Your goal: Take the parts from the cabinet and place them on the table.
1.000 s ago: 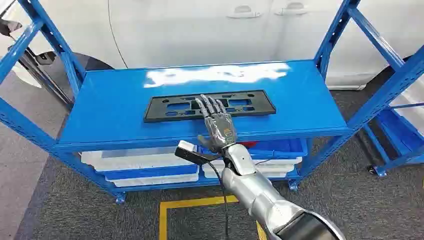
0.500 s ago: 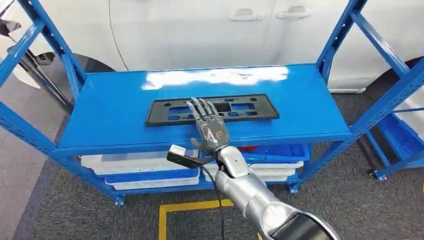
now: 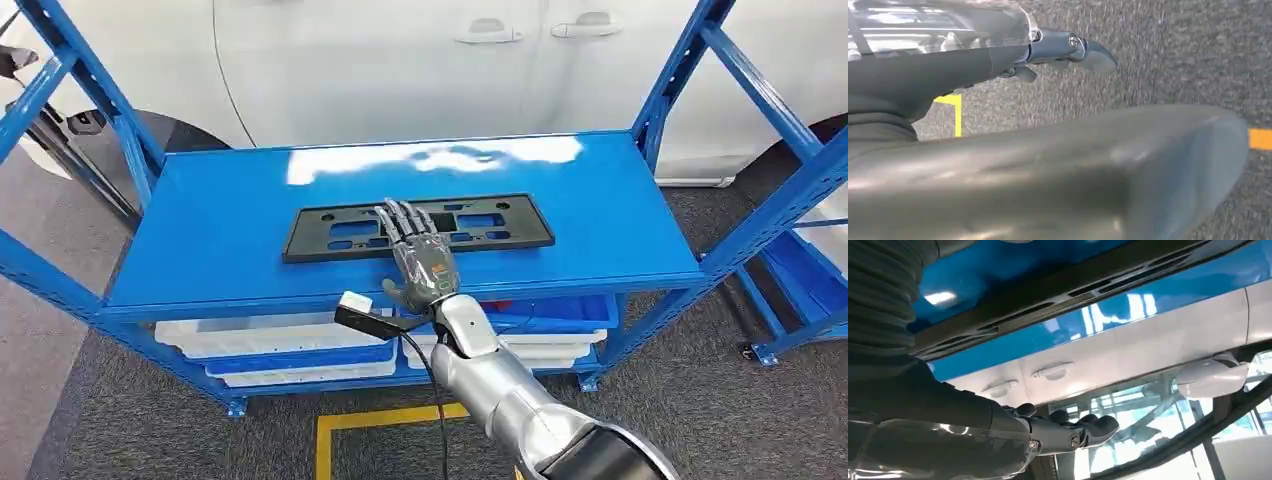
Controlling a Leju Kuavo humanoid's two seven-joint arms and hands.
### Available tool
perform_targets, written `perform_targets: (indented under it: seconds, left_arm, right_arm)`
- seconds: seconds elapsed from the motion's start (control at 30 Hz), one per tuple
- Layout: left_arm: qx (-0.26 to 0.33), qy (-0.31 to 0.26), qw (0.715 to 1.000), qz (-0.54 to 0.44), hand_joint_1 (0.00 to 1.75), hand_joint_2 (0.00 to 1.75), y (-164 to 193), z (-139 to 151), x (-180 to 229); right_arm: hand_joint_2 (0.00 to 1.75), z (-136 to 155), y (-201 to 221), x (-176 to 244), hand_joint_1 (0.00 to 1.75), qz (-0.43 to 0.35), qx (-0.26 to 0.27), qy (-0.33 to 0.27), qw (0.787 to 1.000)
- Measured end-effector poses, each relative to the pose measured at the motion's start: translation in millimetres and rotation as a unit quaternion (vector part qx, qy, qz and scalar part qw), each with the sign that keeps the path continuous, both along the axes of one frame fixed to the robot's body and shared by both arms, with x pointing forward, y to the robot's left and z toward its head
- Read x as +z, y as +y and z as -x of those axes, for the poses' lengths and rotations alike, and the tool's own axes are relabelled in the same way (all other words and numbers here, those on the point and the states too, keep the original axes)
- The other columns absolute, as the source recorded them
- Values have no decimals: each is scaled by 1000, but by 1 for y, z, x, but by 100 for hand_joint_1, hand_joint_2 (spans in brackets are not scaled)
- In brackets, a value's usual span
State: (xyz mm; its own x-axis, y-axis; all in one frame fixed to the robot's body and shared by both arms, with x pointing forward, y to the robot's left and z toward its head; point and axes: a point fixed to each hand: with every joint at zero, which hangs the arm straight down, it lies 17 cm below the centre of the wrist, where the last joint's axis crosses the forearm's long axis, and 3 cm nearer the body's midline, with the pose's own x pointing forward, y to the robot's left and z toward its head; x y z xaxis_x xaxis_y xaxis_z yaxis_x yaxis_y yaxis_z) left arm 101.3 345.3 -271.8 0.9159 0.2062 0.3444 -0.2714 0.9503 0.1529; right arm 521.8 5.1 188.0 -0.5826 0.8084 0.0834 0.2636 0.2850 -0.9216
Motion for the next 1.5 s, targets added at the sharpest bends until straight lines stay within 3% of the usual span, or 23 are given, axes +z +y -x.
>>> perform_targets:
  seconds: [0.7, 1.13, 1.17, 1.2, 1.5]
  left_arm:
    - [-7, -8, 1000, 3, 0, 0, -1, -3, 1]
    - [-10, -19, 1000, 2, 0, 0, -2, -10, 3]
    - [-9, -20, 1000, 2, 0, 0, -1, -10, 3]
    - [-8, -20, 1000, 1, 0, 0, -1, -9, 3]
    - [-8, -27, 1000, 4, 0, 0, -1, -12, 4]
  right_arm:
    - [175, 2, 3, -7, 0, 8, 5, 6, 1000]
    - [175, 8, 18, -8, 0, 86, 9, -35, 996]
    - [175, 9, 20, -11, 154, 94, 9, -36, 995]
    - [175, 10, 21, -14, 175, 104, 9, -36, 994]
    - [175, 8, 22, -31, 175, 165, -3, -29, 986]
